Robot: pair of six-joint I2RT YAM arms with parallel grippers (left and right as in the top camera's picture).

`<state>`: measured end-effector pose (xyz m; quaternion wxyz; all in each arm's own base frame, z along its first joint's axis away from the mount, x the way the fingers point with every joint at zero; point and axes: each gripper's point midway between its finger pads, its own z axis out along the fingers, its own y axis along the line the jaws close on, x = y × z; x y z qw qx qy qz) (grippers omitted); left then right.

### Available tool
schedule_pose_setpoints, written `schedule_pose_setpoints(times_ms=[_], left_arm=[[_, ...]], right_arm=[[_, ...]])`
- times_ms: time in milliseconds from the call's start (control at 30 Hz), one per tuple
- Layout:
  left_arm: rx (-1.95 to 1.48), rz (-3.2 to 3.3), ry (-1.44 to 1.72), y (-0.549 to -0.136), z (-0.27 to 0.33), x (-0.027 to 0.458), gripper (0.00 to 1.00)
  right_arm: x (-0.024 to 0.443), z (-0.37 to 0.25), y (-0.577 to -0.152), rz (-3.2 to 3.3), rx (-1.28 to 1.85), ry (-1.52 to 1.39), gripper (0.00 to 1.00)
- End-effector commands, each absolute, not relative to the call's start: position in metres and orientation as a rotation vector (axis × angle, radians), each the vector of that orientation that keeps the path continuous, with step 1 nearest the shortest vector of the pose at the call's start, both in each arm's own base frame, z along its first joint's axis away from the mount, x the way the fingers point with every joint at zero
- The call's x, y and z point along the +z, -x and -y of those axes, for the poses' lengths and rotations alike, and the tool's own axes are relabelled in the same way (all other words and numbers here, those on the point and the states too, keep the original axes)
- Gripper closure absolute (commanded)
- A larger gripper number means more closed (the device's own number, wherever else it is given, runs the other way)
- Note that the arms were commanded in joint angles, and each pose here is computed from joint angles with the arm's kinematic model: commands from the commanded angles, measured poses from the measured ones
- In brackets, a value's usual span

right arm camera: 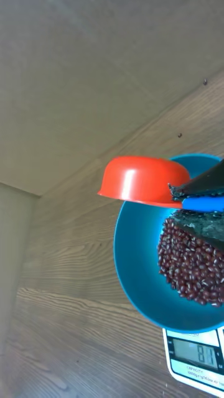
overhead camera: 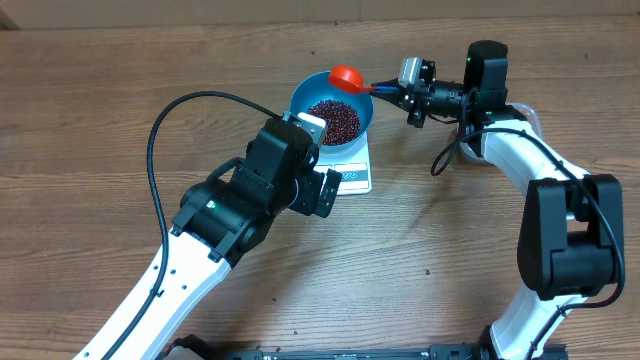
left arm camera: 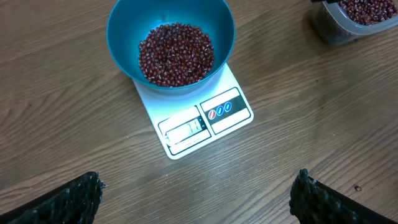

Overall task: Scoop item into bowl and weigh 150g on scale
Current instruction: 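Tilt the scoop to pour the beans into the teal bowl, then move the empty scoop right back to the bean container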

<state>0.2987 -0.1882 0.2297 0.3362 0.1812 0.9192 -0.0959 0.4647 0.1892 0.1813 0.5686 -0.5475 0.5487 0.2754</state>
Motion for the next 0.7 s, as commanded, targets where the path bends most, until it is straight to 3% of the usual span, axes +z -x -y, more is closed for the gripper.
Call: schedule_pose_setpoints(times_ms=[0,667], left_arm=[[-0.258,-2.398,-0.479,-0.299,0.19,0.229,0.0],[-0.258,-2.398,-0.479,-0.299,0.19,0.229,0.01]], right_arm=[[0.185,-0.194,-0.457,-1.261,0.694,1.298,0.96],[0.258,-0.195,-0.458,-1.657,1.284,0.691,0.96]])
